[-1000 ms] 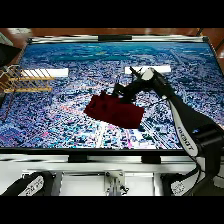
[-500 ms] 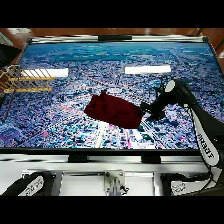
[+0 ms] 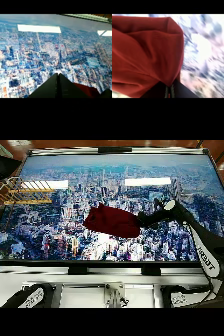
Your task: Fold the shirts.
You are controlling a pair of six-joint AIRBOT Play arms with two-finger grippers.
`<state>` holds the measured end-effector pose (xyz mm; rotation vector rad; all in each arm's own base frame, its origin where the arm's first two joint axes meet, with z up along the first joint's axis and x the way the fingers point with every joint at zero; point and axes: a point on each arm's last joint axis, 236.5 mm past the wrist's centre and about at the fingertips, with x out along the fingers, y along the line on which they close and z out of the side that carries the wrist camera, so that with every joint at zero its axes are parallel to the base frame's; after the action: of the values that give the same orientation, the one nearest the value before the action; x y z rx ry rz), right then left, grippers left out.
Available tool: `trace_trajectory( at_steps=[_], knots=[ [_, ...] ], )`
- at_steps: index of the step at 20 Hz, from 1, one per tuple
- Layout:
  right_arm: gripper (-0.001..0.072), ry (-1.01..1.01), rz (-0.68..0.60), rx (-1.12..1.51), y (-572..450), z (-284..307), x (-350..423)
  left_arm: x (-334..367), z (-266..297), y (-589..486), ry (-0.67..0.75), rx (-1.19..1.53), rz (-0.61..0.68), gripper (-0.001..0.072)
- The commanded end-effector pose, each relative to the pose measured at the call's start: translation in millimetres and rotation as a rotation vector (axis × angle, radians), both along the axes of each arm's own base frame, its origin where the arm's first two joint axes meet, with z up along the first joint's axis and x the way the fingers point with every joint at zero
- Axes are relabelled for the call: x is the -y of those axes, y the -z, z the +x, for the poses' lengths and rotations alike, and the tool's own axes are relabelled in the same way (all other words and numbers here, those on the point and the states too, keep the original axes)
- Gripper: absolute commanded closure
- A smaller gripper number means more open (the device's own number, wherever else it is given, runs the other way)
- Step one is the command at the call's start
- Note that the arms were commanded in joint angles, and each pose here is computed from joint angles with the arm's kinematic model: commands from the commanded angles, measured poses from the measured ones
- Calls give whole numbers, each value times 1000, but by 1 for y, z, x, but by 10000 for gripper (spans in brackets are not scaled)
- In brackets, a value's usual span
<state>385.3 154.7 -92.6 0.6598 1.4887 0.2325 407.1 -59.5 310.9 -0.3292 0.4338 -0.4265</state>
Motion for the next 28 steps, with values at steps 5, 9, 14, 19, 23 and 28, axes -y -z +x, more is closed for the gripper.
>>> trace_trajectory(
  at_steps=[5,9,14,19,23,28],
  knots=[
    [659,-54,226,391,-170,65,5,0,0,0,-2,-1,-3,670],
    [659,29,255,617,-327,82,28,1,0,0,1,-1,-3,670],
    [659,63,214,734,-415,63,62,1,0,0,1,-2,-3,670],
    [659,137,40,645,-382,62,121,1,0,0,1,-2,-3,670],
    [659,159,-22,594,-347,85,143,1,0,0,1,-1,-3,670],
    [660,243,158,759,-362,147,137,1,1,1,1,-5,-4,670]
  ],
)
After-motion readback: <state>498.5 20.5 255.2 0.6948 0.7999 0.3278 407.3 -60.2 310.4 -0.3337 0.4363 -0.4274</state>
